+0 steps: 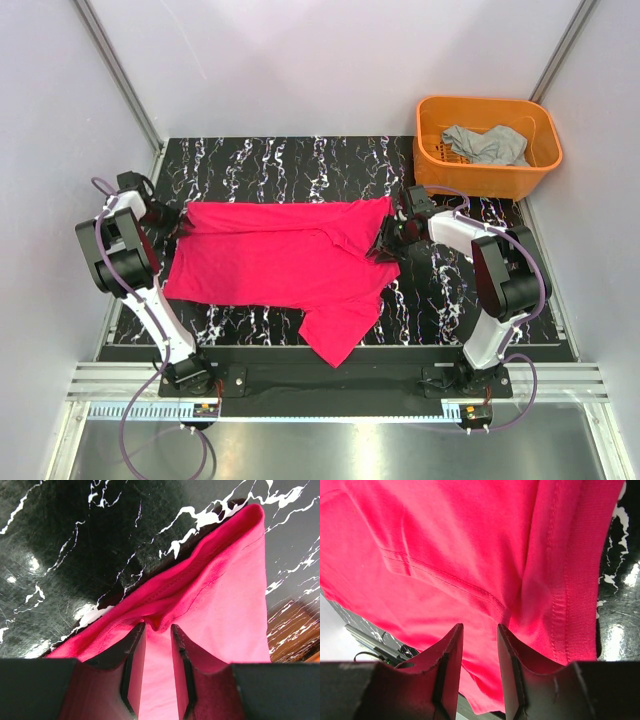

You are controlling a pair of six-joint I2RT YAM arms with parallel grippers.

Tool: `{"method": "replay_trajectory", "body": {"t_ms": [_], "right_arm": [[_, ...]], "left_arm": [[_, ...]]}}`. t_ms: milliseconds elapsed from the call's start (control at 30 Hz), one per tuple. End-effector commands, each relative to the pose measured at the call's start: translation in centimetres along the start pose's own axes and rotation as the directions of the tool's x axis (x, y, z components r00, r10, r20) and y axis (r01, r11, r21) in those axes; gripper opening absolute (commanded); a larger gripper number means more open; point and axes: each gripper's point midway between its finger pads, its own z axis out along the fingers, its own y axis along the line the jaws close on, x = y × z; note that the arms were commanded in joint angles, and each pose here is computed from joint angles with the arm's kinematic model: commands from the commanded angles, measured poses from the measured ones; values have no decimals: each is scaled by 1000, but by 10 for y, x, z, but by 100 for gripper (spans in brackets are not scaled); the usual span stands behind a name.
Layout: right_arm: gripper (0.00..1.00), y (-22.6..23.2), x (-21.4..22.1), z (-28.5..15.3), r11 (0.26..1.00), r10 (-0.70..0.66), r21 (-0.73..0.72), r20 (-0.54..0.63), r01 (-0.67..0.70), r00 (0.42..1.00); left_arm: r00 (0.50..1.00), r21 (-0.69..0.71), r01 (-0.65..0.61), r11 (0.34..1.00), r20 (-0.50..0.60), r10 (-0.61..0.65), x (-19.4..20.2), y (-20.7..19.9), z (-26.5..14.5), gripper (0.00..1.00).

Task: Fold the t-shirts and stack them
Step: Fold the tshirt

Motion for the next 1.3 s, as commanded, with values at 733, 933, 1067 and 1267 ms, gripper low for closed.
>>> {"method": "replay_trajectory", "body": {"t_ms": [733,933,1067,1267], "right_arm": [[42,-9,-11,-15,995,97,7,60,-98,993],[41,-1,-15,-3,996,90,-22,15,-90,996],[39,-1,-13,1,996,83,-14,13,-83,996],[38,-7,-11,8,996,88,-2,0,-88,996]], "left_arm": [[998,12,-53,999,16,53,-7,-3,-6,0],[998,19,-62,998,10,62,-7,-6,-6,0],[998,20,-66,998,5,65,-5,-7,-6,0],[998,29,-67,997,0,67,-4,-10,-6,0]]}}
